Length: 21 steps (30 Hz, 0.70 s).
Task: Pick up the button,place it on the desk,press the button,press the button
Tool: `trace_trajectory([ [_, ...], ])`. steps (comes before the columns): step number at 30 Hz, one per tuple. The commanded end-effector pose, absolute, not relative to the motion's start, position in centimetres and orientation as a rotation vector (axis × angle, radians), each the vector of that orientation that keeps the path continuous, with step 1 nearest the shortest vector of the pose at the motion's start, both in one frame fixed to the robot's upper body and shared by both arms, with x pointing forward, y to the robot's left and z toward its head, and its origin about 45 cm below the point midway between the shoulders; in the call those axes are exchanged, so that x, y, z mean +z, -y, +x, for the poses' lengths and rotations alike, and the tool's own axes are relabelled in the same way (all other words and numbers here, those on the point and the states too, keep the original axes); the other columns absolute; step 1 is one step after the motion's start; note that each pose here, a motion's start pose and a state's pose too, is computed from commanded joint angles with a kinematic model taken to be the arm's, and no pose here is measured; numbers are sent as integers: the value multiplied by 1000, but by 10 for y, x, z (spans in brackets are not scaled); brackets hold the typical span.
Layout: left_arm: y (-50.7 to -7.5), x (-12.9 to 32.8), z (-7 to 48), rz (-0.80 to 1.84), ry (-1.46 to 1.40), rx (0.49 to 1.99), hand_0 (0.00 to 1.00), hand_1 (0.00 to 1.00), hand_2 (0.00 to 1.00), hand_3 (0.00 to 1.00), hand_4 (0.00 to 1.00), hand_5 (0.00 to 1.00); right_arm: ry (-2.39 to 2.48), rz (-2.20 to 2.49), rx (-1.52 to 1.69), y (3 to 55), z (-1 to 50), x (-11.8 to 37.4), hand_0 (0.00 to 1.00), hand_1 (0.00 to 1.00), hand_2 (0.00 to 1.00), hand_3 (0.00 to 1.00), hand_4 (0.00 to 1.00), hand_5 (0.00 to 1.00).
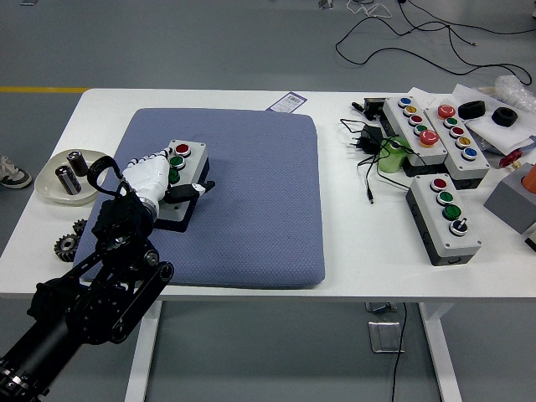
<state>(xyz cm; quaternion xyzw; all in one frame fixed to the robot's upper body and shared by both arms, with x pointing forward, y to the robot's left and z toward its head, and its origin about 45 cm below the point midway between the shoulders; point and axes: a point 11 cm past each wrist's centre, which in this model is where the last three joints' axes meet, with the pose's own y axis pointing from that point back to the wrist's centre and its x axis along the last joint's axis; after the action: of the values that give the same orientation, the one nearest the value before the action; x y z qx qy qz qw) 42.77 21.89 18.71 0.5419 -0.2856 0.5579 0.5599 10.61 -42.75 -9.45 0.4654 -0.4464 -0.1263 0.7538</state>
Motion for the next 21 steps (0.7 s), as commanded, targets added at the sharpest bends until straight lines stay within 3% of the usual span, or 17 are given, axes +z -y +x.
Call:
trace_trajectory([
  [6, -217, 187, 432, 1307, 682, 1280, 988, 998, 998, 998, 998, 787, 971, 1015, -278, 428, 104, -95, 679, 652, 706, 646, 339, 190],
  [7, -217, 187, 433, 1311, 682, 1275, 936, 997, 998, 998, 998, 631, 970, 1015, -278, 428, 104, -95, 681, 653, 705, 646, 339, 190],
  [12, -217, 187, 436, 1328, 687, 1263, 936, 997, 998, 998, 998, 631, 971, 1013, -279, 428, 104, -95, 681, 653, 705, 646, 339, 190],
  [13, -218, 186, 436, 1330, 687, 1263, 740, 922, 997, 998, 942, 459, 971, 1013, -280, 428, 104, -95, 679, 654, 704, 646, 338, 190],
  [18, -221, 184, 437, 1349, 677, 1254, 740, 922, 997, 998, 942, 459, 970, 1012, -281, 428, 103, -95, 679, 654, 704, 646, 338, 190],
  [19, -221, 183, 437, 1351, 675, 1252, 467, 673, 853, 945, 749, 178, 971, 1012, -281, 429, 103, -95, 679, 653, 705, 646, 338, 190],
  [21, -222, 182, 437, 1355, 672, 1250, 467, 673, 853, 945, 749, 178, 970, 1012, -282, 429, 103, -95, 679, 653, 705, 646, 338, 190],
])
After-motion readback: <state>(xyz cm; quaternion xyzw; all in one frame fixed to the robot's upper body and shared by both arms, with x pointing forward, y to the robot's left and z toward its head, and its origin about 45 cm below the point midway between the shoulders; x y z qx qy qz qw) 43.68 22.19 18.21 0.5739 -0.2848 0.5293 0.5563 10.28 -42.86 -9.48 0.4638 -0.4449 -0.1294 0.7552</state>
